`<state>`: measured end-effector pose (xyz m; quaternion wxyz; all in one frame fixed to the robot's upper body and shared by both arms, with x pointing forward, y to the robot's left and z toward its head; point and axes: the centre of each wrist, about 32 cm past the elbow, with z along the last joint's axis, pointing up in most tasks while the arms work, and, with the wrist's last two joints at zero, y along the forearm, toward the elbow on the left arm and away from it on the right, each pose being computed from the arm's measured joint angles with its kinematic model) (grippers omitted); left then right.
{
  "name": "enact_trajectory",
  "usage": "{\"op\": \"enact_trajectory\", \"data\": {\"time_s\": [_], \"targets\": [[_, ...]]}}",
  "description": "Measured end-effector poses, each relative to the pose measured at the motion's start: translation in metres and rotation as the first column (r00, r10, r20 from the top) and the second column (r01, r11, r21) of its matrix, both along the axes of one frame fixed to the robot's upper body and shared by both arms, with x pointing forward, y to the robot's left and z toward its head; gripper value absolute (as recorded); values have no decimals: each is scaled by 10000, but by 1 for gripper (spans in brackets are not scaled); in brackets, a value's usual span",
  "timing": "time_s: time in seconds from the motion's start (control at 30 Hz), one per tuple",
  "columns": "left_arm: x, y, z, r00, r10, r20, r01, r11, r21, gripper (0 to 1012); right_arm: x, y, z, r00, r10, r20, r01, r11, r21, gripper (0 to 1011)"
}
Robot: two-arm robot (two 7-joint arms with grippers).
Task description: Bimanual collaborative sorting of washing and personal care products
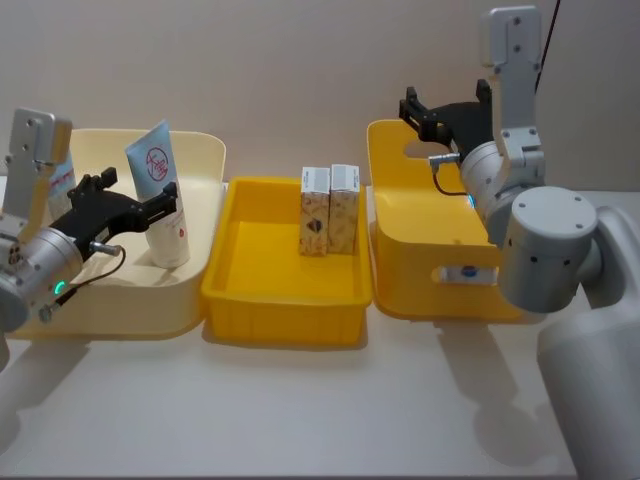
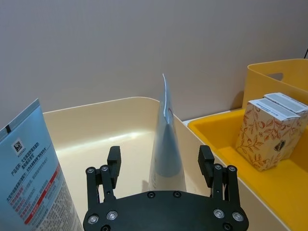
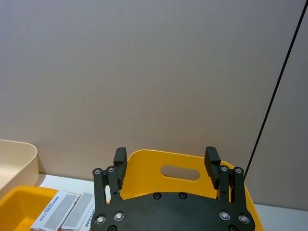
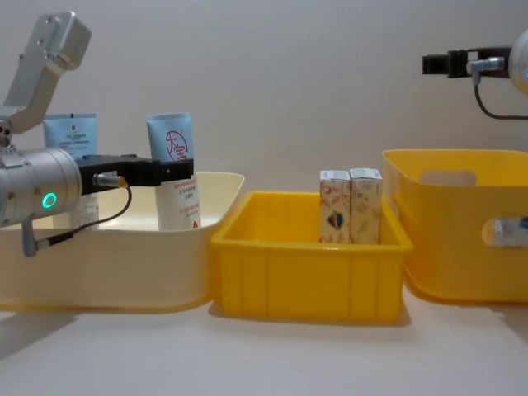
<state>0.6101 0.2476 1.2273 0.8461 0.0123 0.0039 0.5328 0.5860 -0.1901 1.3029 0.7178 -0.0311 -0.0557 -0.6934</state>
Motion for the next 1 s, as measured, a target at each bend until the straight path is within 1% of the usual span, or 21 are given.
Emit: {"op": "enact_trajectory", "data": {"time_s": [0.1,0.47,0.77,1.0], "targets": [[55,-1,-2,10000,-31,-71,31,10000,54,1002,0,0,0,10000,0,0,0,10000,0,1001],[189,-4,-27,9993,-196,-308,203,9995,235,1002,0,0,0,10000,0,1,0,10000,0,1001],[259,-32,-42,9986,-337,-406,351,9987,358,1002,0,0,0,10000,0,0,0,10000,0,1001],[286,-47,-43,9984,-390,-417,407,9984,399,1002,0,0,0,10000,1,0,-1,10000,0,1001]]}}
